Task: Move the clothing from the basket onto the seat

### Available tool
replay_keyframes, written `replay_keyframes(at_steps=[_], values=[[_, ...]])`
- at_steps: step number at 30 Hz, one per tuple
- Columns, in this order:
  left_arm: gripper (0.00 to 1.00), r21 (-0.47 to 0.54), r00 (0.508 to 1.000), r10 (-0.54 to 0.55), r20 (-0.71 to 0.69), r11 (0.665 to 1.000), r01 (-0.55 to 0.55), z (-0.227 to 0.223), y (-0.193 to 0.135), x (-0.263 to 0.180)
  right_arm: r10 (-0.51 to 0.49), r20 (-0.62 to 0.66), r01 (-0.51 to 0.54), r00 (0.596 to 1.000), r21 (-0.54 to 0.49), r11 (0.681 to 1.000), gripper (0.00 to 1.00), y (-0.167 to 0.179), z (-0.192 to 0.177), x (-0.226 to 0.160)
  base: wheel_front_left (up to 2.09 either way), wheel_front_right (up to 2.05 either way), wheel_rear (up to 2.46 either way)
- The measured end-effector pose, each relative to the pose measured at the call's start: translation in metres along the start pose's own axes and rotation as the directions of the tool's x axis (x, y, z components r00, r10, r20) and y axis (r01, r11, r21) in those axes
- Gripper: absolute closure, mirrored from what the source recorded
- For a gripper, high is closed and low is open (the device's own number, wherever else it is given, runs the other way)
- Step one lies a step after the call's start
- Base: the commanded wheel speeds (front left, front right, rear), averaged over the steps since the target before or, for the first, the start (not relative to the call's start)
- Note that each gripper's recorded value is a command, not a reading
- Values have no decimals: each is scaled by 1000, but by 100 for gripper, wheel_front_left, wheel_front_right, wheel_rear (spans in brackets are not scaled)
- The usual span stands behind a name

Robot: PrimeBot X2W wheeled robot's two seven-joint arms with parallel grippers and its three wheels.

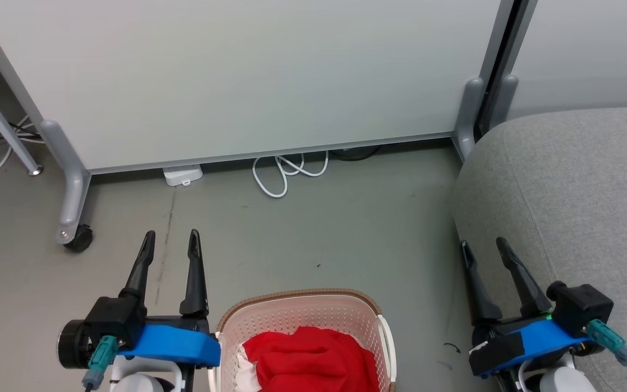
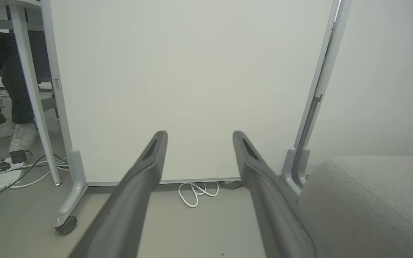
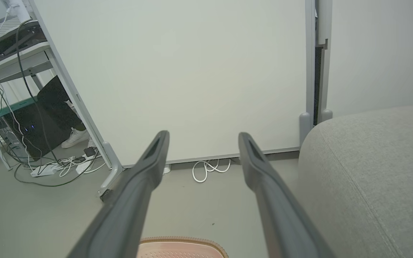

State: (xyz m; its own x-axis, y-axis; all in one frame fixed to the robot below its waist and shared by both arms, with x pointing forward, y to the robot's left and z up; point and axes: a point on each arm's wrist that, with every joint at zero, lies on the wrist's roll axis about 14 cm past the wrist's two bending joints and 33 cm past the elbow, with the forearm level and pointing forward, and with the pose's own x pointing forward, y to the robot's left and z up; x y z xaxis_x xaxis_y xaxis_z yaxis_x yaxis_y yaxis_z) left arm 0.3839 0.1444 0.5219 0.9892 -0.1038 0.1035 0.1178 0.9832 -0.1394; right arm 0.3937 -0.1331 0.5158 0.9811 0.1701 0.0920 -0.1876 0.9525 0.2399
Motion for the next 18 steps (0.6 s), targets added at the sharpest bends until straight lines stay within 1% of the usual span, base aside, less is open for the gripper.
replay_keyframes(at_steps=[18], values=[[0,132,999,-41,24,991,37,3,-8,1,34,3,-33,999,-124,992,0,5,-2,2,0,0,0]])
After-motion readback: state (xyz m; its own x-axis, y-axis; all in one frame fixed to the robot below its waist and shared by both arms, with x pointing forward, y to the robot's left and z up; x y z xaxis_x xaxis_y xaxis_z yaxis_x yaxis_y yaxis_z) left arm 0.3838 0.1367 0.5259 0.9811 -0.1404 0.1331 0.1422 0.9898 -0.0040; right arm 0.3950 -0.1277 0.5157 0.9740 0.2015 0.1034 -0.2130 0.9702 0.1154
